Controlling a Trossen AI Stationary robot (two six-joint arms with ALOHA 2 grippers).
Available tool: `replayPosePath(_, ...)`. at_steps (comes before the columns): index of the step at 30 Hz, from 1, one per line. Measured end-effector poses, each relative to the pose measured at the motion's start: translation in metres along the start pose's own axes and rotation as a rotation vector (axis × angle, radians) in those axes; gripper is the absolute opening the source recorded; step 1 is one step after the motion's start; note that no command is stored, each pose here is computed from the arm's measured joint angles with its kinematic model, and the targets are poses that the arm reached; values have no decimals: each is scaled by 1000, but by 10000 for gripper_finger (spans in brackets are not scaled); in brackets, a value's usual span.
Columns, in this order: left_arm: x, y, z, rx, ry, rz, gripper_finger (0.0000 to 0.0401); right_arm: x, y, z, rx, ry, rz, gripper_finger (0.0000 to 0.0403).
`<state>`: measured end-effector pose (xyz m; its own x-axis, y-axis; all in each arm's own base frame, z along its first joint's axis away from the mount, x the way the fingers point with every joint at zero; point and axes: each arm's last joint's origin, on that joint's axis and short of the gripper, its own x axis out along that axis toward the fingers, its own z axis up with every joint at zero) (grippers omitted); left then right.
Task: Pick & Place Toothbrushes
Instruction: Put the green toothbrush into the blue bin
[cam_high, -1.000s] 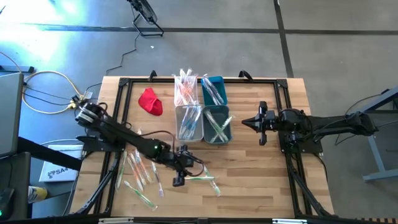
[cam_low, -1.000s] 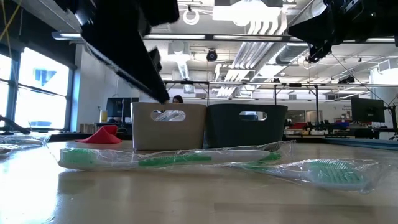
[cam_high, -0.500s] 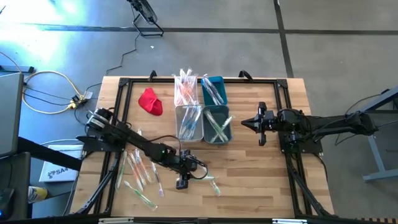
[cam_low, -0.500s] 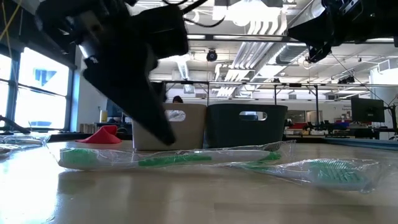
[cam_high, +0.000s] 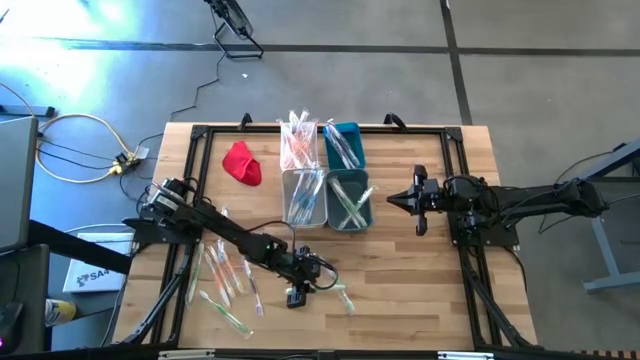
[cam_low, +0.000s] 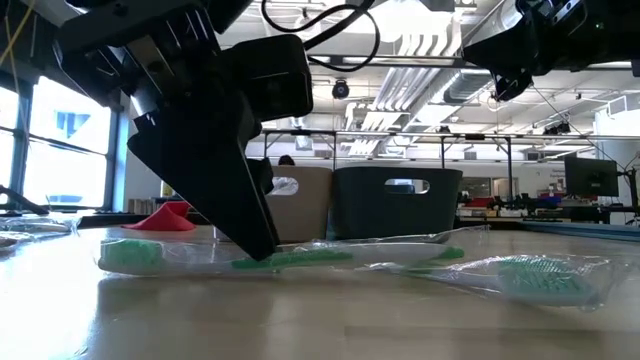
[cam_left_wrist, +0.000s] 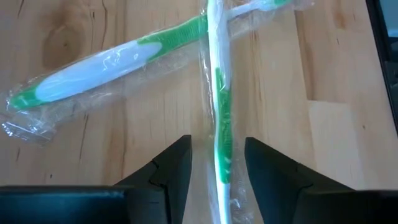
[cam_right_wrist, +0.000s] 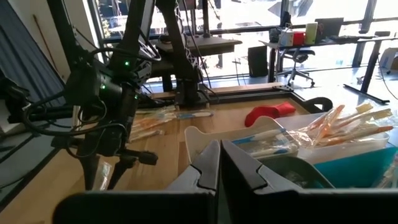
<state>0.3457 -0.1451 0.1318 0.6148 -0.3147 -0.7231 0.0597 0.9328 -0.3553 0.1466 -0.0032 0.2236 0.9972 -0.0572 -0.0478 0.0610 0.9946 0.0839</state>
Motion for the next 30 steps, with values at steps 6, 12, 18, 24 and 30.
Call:
replayPosePath(6,0,0,-1,2,6,-2,146,0,0,0,0,1,2,7)
replayPosePath(12,1,1,-1,5,9,3,106,0,0,0,0,2,2,7)
replayPosePath(18,1,1,-1,2,12,2,60,0,0,0,0,2,2,7)
replayPosePath(24,-6,-3,0,29,33,-52,21,0,0,0,0,2,2,7)
replayPosePath(30,-14,-6,4,54,28,-93,3,0,0,0,0,2,2,7)
